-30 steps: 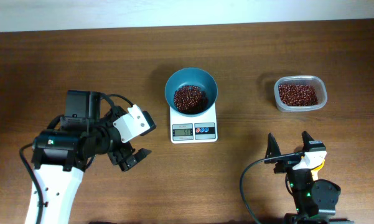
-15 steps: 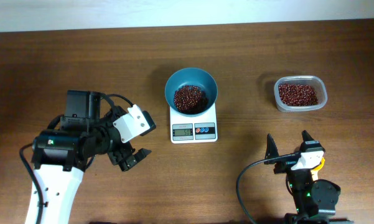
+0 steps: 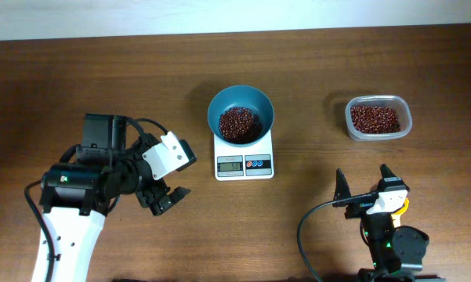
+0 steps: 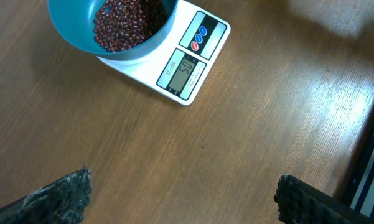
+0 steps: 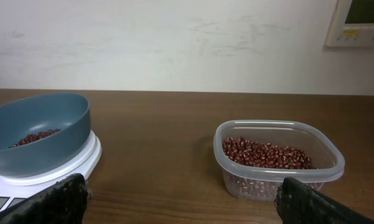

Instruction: Scoop item into bowl and weigh 50g on scale

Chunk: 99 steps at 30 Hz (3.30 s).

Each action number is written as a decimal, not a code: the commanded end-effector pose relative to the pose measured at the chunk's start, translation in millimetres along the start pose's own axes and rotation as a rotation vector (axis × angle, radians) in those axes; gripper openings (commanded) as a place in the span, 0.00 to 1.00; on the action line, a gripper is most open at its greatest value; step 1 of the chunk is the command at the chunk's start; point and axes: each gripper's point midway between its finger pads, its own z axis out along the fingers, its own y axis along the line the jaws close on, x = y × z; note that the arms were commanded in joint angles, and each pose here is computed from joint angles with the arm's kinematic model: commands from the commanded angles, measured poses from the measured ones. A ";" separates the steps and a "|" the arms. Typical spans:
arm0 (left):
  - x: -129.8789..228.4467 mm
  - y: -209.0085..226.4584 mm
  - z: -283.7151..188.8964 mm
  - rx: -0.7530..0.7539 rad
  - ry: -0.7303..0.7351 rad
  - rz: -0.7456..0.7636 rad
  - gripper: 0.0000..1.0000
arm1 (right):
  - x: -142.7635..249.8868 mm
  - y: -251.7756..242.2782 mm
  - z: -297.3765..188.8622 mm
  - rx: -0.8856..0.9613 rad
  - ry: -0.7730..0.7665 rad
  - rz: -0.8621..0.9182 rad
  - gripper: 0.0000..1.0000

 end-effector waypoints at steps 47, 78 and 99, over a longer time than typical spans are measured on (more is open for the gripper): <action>0.5 1.1 -1.8 -0.009 -0.003 0.007 0.99 | 2.0 4.0 -0.1 -0.019 0.002 -0.008 0.99; 57.4 20.1 -27.1 -0.869 -0.774 -0.213 0.99 | 2.0 4.0 -0.1 -0.019 0.002 -0.008 0.99; 115.1 45.2 -4.5 -0.999 -0.652 -0.488 0.99 | 2.0 4.0 -0.1 -0.019 0.002 -0.008 0.99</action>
